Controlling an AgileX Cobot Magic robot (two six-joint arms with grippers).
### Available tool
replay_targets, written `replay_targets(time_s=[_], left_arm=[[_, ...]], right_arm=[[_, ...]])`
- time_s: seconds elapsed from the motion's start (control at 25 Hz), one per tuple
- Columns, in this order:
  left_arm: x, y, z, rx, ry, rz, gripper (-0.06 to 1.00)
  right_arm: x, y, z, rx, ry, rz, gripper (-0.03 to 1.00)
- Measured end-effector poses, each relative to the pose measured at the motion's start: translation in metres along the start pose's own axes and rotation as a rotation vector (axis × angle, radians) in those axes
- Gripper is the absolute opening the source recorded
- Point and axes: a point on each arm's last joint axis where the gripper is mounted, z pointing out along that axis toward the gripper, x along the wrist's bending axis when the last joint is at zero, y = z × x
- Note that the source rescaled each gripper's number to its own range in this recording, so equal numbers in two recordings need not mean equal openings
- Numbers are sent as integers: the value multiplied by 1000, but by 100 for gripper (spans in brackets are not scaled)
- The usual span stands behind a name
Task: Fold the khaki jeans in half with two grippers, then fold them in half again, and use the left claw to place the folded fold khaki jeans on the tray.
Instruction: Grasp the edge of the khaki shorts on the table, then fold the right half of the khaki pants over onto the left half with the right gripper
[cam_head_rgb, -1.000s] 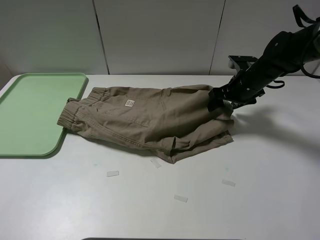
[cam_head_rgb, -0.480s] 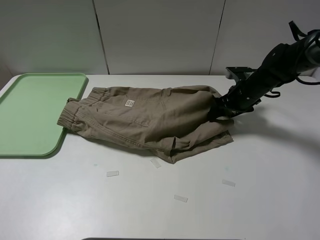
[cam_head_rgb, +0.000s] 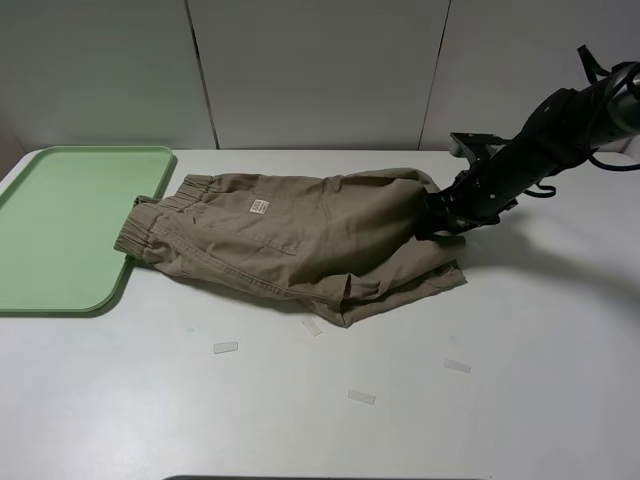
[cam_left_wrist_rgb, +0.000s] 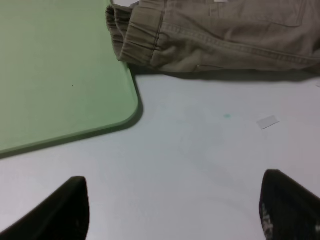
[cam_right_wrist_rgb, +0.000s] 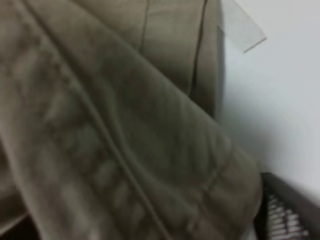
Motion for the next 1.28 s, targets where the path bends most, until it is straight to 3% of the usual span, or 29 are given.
replay_targets(time_s=[0.24,0.52,0.8,1.04,1.28], left_arm=[[0,0,0,0,0,0,73],[0,0,0,0,0,0,73],[0,0,0,0,0,0,73],[0,0,0,0,0,0,73],[0,0,0,0,0,0,73]], right_arm=[[7,-4,3,41,59,38,46],[10,-7,5,74,81,32,6],[1,-10,-3,111,2,-66,6],[-32,-2,-45,92,-206,-149,6],[-36,24,-110,9,-395,-226,6]])
